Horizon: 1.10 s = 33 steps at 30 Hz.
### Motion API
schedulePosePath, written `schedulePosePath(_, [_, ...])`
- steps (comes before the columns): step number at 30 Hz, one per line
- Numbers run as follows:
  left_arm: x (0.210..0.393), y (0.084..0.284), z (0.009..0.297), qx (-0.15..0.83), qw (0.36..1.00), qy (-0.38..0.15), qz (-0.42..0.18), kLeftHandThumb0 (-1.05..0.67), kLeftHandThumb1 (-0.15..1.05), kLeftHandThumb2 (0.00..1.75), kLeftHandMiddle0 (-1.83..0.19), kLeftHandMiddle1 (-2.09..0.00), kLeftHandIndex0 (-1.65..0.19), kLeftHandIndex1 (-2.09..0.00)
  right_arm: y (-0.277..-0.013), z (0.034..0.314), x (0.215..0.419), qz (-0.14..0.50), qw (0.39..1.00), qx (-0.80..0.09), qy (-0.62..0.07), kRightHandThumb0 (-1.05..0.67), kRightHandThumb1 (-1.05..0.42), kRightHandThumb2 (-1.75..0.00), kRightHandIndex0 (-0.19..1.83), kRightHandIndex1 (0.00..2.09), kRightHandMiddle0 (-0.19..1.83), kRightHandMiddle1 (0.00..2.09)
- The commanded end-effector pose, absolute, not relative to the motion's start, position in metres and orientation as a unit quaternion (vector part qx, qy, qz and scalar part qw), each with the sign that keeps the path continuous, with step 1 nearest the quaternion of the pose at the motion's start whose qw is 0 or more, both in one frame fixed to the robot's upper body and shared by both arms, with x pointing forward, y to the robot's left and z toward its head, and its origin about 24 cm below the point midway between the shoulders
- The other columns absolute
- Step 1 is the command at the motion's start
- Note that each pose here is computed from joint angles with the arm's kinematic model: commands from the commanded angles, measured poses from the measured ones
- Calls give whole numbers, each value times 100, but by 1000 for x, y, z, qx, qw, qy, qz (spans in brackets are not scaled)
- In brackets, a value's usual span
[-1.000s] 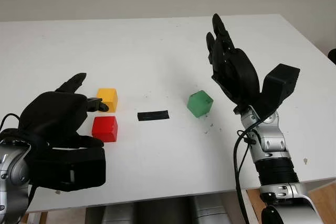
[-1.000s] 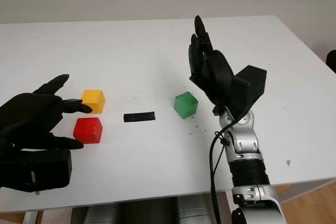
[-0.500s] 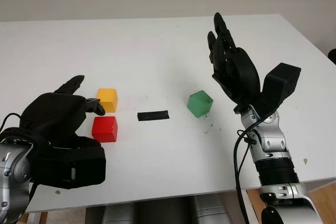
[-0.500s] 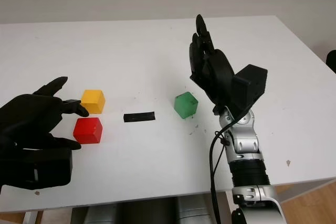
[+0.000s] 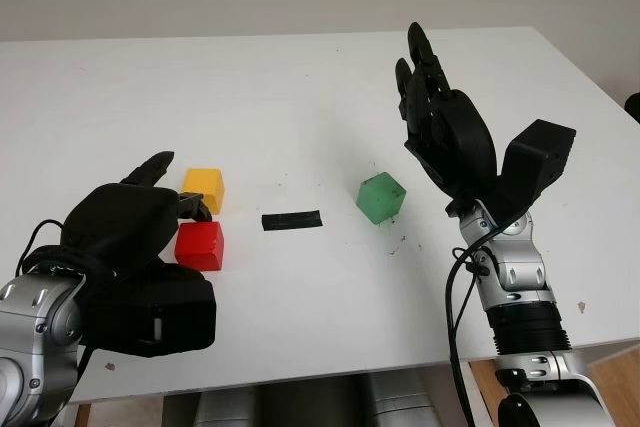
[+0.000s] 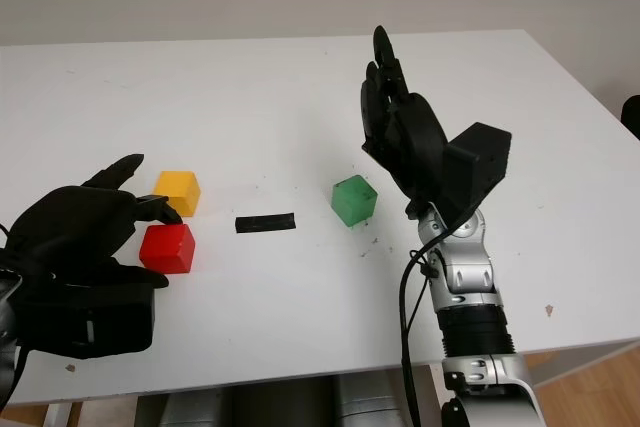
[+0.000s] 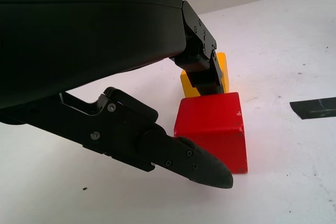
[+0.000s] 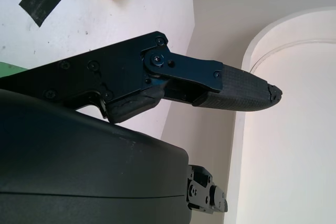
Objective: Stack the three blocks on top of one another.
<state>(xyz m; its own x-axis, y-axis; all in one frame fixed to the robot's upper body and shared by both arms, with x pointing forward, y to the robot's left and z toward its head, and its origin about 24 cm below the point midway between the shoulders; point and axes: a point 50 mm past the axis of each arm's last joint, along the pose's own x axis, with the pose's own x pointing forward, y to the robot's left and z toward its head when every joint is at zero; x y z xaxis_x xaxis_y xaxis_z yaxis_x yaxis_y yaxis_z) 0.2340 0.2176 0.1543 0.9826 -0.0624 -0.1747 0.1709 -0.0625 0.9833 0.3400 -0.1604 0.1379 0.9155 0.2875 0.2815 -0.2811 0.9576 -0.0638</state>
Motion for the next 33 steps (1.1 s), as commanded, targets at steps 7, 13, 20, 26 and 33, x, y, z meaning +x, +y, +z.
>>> schedulePosePath(7, [240,219,143,718,689,38,-90,-63,90,5,5,-6,-37,-80,-160,141,339,145,977,-11,-156,-81,-105,-68,-19,0,-19,0])
schedulePosePath(13, [241,220,140,728,680,22,-79,-40,98,6,-8,-7,-35,-129,-161,142,339,144,977,-13,-155,-81,-105,-68,-19,0,-19,0])
schedulePosePath(20, [241,219,140,741,666,7,-79,-36,95,4,-18,-8,-36,-139,-160,141,339,143,977,-11,-157,-80,-105,-68,-19,0,-19,0])
schedulePosePath(26, [238,214,148,717,691,-24,-85,-38,97,6,-19,-6,-35,-143,-159,140,339,141,978,-7,-155,-80,-105,-67,-19,0,-19,0])
schedulePosePath(33, [230,208,171,677,727,-64,-94,-38,99,6,-17,-5,-30,-149,-159,140,338,142,978,-8,-156,-79,-105,-66,-19,0,-19,0])
